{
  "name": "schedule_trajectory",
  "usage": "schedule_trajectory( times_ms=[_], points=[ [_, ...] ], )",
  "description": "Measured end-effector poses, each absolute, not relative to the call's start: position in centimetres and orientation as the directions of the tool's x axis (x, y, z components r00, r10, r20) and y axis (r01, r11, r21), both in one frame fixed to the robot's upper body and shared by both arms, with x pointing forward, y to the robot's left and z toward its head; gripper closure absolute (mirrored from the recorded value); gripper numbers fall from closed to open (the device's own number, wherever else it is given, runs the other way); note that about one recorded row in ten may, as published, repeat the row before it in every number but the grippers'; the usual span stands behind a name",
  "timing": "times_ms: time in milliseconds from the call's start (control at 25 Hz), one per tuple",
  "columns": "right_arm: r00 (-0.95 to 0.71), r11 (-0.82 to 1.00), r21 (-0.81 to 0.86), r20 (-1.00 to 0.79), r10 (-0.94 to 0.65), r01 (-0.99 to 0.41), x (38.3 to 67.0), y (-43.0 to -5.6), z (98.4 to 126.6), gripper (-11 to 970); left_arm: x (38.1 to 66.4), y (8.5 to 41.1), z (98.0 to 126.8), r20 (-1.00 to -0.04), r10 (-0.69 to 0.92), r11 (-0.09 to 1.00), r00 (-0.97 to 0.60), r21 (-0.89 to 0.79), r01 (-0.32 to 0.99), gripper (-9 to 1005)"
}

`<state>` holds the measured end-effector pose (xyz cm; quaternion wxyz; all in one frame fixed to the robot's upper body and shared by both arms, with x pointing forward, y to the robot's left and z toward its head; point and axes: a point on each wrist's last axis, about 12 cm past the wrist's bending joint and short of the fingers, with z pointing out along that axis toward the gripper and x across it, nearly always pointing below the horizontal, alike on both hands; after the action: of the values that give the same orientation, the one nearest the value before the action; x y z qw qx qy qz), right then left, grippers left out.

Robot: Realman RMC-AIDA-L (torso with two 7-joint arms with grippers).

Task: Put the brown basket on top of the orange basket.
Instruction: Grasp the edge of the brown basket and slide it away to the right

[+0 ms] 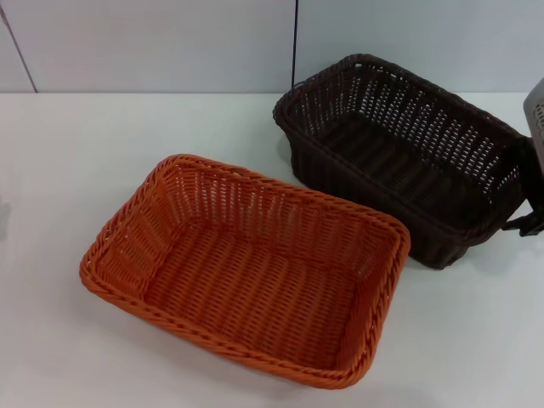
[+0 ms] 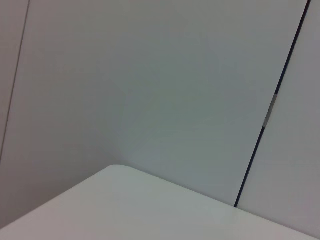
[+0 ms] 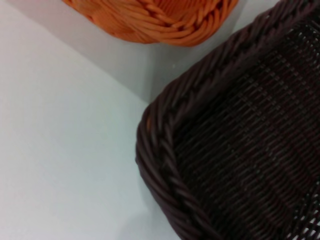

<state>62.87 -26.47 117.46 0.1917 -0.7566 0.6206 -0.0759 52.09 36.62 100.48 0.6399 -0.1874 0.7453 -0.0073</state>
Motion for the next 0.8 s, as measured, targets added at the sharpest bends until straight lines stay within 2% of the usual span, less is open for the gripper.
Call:
schedule_trajectory(
  times_ms=[400, 480, 800],
  points=[
    [0.201, -0.144, -0.359, -0.126, -0.971, -0.922, 62.8, -26.4, 116.0, 240, 52.0, 36.9, 101.2, -0.96, -0.274, 0.931, -0.047, -0.253, -0.262, 232],
    [0.197, -0.14, -0.356, -0.127, -0.972, -0.924, 62.8, -26.5, 115.8, 241, 51.7, 37.2, 101.9, -0.966, -0.257, 0.933, 0.019, -0.254, -0.254, 232],
    [0.187, -0.131, -0.364, -0.125, -0.974, -0.922, 62.9, -26.5, 115.2, 247, 51.5, 37.2, 102.2, -0.968, -0.246, 0.936, 0.049, -0.251, -0.246, 232]
  ],
)
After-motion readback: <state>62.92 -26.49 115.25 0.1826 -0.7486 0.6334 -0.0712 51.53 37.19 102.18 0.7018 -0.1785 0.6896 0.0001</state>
